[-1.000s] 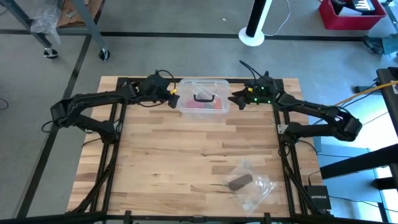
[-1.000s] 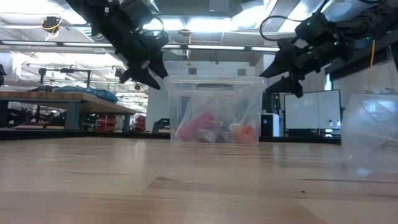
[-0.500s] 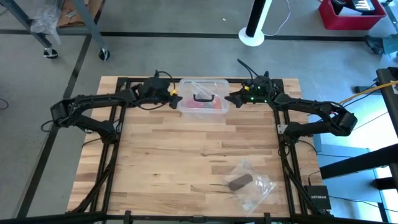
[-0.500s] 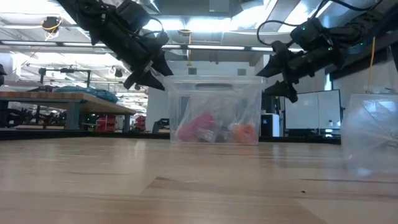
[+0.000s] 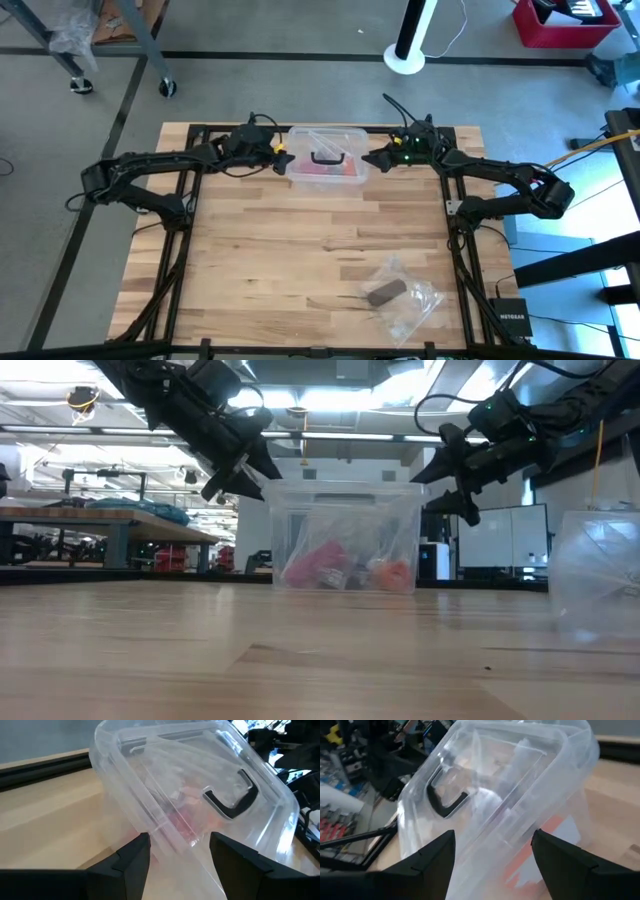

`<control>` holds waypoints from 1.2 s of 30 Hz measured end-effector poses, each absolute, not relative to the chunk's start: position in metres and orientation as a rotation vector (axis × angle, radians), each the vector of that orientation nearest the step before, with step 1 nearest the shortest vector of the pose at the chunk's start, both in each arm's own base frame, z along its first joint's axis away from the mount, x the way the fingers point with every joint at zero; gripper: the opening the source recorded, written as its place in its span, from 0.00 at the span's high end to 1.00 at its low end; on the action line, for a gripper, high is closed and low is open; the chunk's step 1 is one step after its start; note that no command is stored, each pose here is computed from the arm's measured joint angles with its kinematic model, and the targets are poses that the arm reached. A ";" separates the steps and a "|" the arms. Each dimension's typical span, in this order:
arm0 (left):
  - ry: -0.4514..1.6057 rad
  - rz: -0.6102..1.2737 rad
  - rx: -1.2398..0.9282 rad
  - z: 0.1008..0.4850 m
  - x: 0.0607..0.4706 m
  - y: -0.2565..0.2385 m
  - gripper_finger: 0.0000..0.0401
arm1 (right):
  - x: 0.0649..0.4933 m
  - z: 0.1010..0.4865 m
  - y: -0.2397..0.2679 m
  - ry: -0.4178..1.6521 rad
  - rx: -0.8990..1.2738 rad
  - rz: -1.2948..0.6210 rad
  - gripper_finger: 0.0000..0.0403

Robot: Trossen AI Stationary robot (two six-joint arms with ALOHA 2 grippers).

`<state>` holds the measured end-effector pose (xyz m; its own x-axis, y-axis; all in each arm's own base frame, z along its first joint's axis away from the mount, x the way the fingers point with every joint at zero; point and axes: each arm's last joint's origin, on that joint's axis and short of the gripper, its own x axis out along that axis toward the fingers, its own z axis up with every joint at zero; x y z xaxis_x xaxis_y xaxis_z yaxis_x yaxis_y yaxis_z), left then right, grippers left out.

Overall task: Roll bandage
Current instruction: Open the transparent bin

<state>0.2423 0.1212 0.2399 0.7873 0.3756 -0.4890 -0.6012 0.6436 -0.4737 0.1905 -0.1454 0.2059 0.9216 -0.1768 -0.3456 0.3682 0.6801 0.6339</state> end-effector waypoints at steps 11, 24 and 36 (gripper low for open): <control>0.351 0.556 -0.619 0.247 0.241 0.120 0.51 | 0.188 0.233 -0.141 0.280 0.748 -0.244 0.36; 0.300 0.527 -0.602 0.252 0.244 0.119 0.51 | 0.185 0.233 -0.139 0.313 0.736 -0.276 0.36; 0.247 0.440 -0.599 0.259 0.251 0.109 0.51 | 0.184 0.231 -0.138 0.339 0.667 -0.272 0.36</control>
